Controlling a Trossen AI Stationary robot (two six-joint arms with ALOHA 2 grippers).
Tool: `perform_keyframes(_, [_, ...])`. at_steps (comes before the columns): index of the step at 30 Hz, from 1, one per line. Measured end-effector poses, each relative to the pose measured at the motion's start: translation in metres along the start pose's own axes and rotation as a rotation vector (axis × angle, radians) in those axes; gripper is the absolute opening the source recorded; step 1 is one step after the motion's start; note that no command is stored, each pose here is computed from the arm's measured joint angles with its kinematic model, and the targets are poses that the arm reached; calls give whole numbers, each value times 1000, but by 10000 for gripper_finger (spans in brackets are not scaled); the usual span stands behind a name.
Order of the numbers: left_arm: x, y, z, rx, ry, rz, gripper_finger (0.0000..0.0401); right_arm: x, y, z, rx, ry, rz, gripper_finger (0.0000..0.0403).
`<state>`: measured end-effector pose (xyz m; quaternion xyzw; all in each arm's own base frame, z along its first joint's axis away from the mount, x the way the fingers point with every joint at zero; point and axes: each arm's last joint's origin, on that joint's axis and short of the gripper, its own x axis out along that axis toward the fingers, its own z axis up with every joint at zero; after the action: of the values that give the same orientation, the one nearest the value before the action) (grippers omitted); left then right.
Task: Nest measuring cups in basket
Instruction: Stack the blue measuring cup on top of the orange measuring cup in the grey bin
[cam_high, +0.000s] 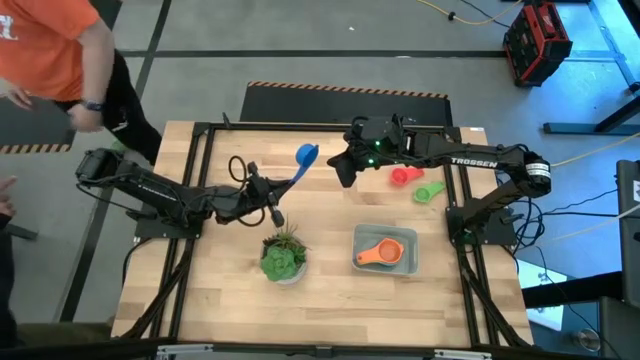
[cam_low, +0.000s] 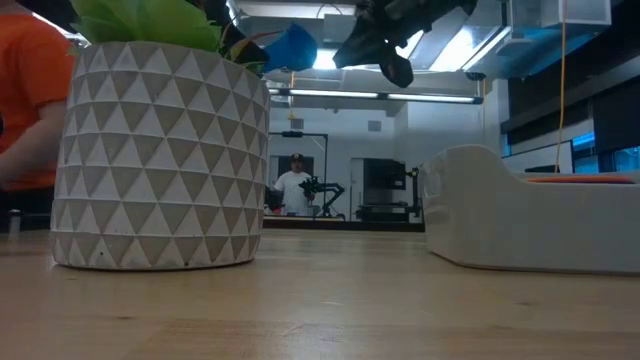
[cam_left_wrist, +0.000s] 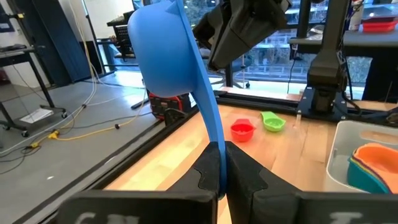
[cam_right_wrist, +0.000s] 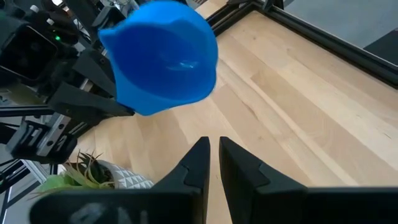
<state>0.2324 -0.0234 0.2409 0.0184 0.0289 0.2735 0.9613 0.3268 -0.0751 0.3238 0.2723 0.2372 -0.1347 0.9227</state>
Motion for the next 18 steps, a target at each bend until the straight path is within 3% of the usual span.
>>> perform_keyframes(18, [0, 0, -2, 16, 16, -1, 2, -1, -6, 6, 43, -27, 11, 40])
